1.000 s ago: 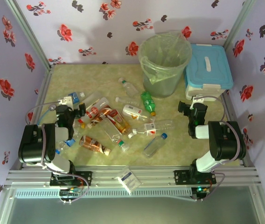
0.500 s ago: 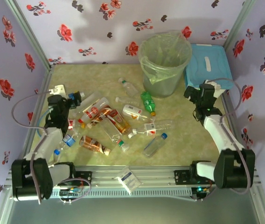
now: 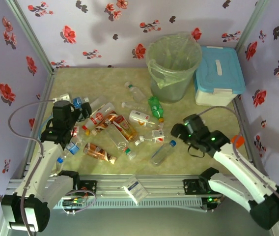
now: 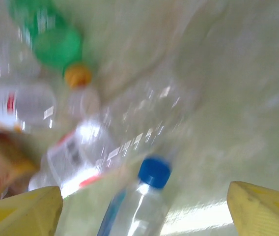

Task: Put the plastic bottles in the bin

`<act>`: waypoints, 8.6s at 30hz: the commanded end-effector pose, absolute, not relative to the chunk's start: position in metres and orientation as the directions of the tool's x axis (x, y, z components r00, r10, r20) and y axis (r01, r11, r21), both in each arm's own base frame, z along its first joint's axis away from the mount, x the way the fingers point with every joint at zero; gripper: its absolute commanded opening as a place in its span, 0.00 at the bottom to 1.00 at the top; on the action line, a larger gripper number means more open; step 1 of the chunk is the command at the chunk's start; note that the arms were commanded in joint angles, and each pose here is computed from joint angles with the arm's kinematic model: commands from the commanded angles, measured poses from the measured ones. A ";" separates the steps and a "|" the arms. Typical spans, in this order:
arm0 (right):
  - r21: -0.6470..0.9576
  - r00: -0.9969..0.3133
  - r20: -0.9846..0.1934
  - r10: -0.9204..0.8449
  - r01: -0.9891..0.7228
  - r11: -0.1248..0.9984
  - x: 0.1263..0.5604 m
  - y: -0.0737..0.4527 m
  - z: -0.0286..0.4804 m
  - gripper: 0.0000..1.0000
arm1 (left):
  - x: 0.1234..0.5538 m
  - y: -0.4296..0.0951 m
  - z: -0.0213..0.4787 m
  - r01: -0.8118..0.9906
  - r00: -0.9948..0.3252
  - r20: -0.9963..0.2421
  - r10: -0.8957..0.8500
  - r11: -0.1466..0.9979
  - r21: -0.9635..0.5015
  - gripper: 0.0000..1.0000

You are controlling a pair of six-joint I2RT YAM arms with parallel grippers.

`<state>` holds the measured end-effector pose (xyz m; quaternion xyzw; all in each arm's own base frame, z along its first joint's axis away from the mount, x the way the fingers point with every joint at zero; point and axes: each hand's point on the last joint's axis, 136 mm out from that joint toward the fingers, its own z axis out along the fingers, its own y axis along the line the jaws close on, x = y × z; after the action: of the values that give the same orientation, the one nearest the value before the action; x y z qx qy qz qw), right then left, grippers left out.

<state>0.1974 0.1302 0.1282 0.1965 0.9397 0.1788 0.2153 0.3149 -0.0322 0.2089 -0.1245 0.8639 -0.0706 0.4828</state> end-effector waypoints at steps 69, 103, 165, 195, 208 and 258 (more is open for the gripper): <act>0.125 -0.425 -0.902 0.074 -0.093 0.988 0.373 0.127 0.446 0.50 | 0.336 -0.096 0.203 -0.074 -0.595 -0.742 -0.309 0.940 -0.332 1.00; 0.151 -0.773 -0.635 0.003 -0.120 0.981 0.577 0.136 0.228 0.48 | 0.312 -0.096 0.199 -0.038 -0.691 -0.700 -0.181 0.976 -0.216 1.00; 0.301 -0.631 -0.775 0.027 -0.330 0.895 0.411 0.135 0.393 0.87 | 0.234 0.008 0.167 -0.513 -0.729 -0.492 -0.476 0.856 -0.069 1.00; 0.300 -0.693 -0.721 0.014 -0.293 0.908 0.370 0.124 0.345 0.87 | 0.198 -0.096 0.048 -0.657 -0.611 -0.199 -0.766 0.632 -0.412 0.92; 0.324 -0.708 -0.705 0.039 -0.272 0.906 0.366 0.123 0.337 0.87 | 0.207 -0.098 0.046 -0.653 -0.591 -0.220 -0.776 0.620 -0.434 0.70; 0.433 -0.732 -0.633 -0.252 -0.605 0.668 0.310 0.317 0.293 0.60 | 0.357 -0.302 0.323 0.259 -0.745 -0.445 -0.496 0.400 -0.879 0.32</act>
<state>0.3030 0.3156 0.2888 -0.2482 0.8729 0.3348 0.2536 0.3587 -0.2943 0.3257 -0.0841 0.7668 -0.5304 0.3517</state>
